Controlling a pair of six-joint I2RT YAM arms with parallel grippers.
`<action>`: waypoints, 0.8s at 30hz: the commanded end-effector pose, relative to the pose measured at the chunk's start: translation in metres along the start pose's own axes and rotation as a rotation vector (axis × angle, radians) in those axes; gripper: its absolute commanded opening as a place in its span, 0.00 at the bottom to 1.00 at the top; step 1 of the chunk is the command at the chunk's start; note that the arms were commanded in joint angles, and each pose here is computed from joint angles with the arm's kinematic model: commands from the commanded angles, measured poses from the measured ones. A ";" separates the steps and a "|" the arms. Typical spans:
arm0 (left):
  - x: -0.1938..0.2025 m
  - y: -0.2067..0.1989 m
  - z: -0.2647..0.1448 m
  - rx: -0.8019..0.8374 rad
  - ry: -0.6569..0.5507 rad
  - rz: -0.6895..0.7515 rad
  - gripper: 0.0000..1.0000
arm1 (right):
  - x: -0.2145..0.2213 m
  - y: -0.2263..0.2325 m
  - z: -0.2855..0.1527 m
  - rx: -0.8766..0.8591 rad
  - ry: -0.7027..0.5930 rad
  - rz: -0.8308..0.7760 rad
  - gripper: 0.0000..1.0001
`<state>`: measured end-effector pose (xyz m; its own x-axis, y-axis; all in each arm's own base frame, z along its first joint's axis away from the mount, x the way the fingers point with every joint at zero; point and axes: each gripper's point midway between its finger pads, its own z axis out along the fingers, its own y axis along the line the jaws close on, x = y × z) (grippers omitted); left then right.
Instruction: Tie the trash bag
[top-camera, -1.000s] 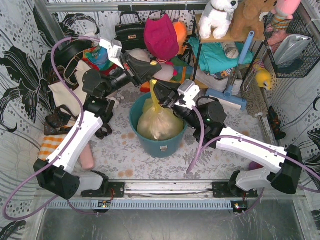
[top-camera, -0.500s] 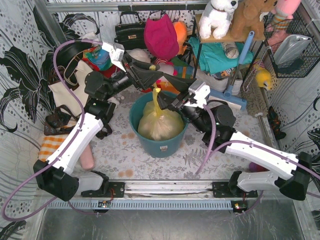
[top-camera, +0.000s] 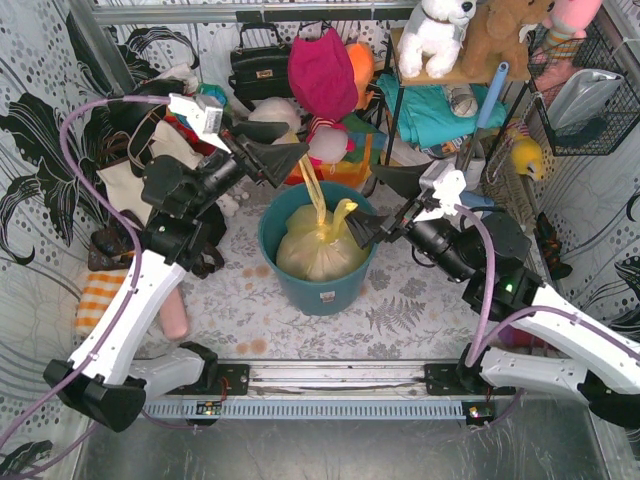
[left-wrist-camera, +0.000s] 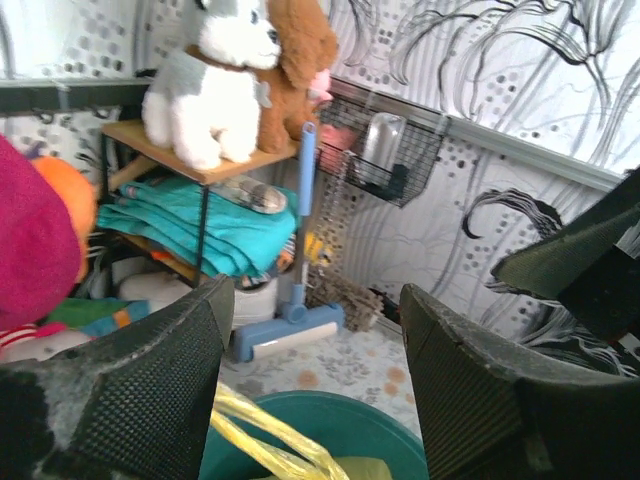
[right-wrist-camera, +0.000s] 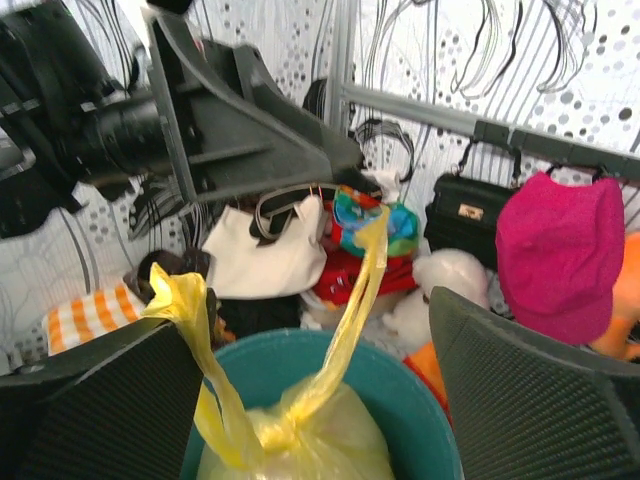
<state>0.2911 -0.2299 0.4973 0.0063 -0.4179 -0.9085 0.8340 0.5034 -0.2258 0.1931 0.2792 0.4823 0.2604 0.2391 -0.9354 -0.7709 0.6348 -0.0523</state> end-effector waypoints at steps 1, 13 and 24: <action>-0.009 0.019 -0.015 -0.148 -0.036 0.074 0.77 | 0.007 -0.004 -0.020 -0.002 0.114 -0.033 0.89; 0.010 0.093 -0.093 -0.668 -0.106 0.091 0.94 | 0.017 -0.024 -0.057 0.045 0.277 -0.122 0.97; 0.053 0.118 -0.125 -0.812 -0.029 0.087 0.95 | 0.020 0.031 -0.092 -0.334 0.377 -0.136 0.97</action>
<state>0.3225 -0.1095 0.3814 0.0482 -0.3757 -0.9255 0.2173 0.9083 -0.3574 0.1523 0.2387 0.4355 0.1815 -0.1122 -0.9770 -0.8346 0.5078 -0.2133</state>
